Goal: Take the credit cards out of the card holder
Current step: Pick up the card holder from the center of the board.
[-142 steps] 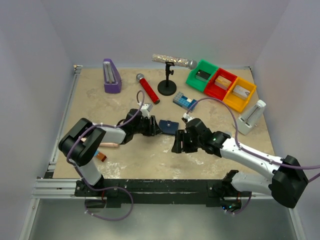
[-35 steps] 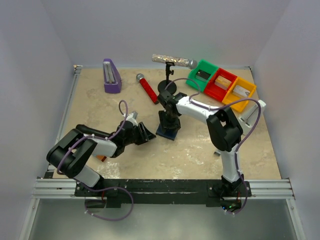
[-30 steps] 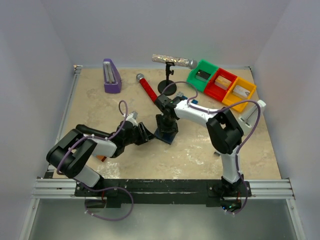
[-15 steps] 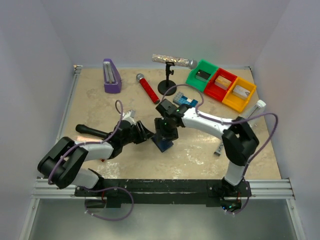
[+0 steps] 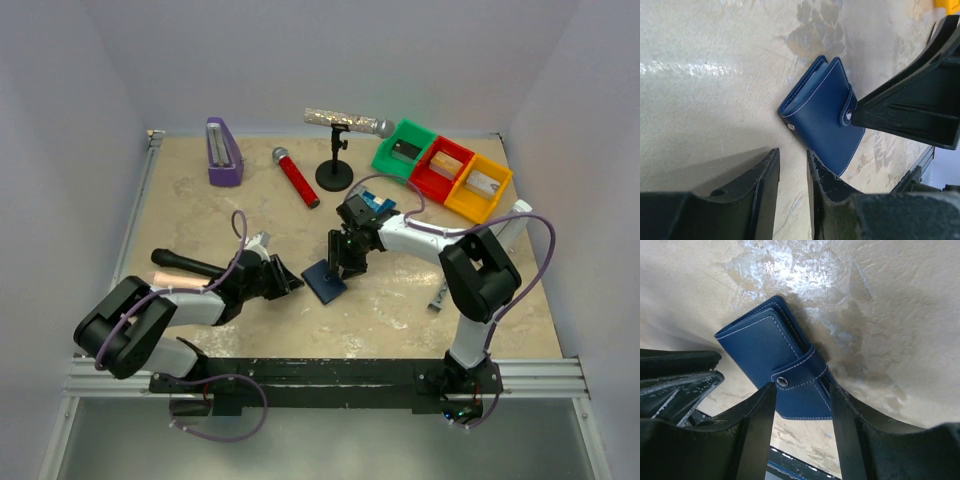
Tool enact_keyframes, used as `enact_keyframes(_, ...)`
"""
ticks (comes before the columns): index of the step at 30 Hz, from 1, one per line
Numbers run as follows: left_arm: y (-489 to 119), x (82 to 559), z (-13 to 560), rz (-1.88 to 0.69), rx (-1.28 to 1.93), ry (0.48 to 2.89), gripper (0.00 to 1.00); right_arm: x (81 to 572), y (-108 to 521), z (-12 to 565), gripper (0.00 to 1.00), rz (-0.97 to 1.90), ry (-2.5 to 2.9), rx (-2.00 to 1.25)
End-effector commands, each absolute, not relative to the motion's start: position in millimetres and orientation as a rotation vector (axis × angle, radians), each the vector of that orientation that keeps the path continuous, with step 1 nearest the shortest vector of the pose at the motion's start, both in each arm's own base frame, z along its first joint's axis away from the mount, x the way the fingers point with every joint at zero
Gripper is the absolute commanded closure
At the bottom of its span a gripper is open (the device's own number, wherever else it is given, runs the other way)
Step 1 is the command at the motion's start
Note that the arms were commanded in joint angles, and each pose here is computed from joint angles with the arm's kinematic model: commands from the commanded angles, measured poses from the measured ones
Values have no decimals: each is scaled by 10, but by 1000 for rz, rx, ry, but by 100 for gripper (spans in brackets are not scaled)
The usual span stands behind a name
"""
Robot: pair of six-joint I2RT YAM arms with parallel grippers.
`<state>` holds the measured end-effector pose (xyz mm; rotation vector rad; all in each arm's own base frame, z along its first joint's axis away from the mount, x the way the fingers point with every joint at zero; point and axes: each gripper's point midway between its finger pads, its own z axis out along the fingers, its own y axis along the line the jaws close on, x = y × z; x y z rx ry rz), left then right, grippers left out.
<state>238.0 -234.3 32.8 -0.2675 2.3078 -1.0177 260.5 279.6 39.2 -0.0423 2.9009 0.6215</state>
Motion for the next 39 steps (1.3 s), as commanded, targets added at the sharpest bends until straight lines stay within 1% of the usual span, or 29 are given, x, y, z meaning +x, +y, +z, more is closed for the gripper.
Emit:
enact_keyframes(1, -2502, 2363, 388, -1111, -229, 2288, 68, 2624, 2958, 403, 49, 740, 2864, -51)
enact_keyframes(7, -2571, 2360, 362, -1139, -210, 2299, 69, 2445, 2908, 268, 51, 775, 2876, -14)
enact_keyframes(18, -2635, 2456, 414, -1136, -183, 2287, 69, 1917, 2991, 132, 54, 861, 2871, -13)
enact_keyframes(24, -2622, 2446, 450, -1134, -185, 2285, 69, 1866, 2925, 176, 54, 842, 2848, 8)
enact_keyframes(30, -2472, 2317, 358, -1086, -200, 2302, 65, 1829, 2875, 139, 53, 836, 2847, 31)
enact_keyframes(39, -2444, 2172, 257, -1123, -204, 2322, 67, 1772, 2927, -17, 55, 903, 2869, 150)
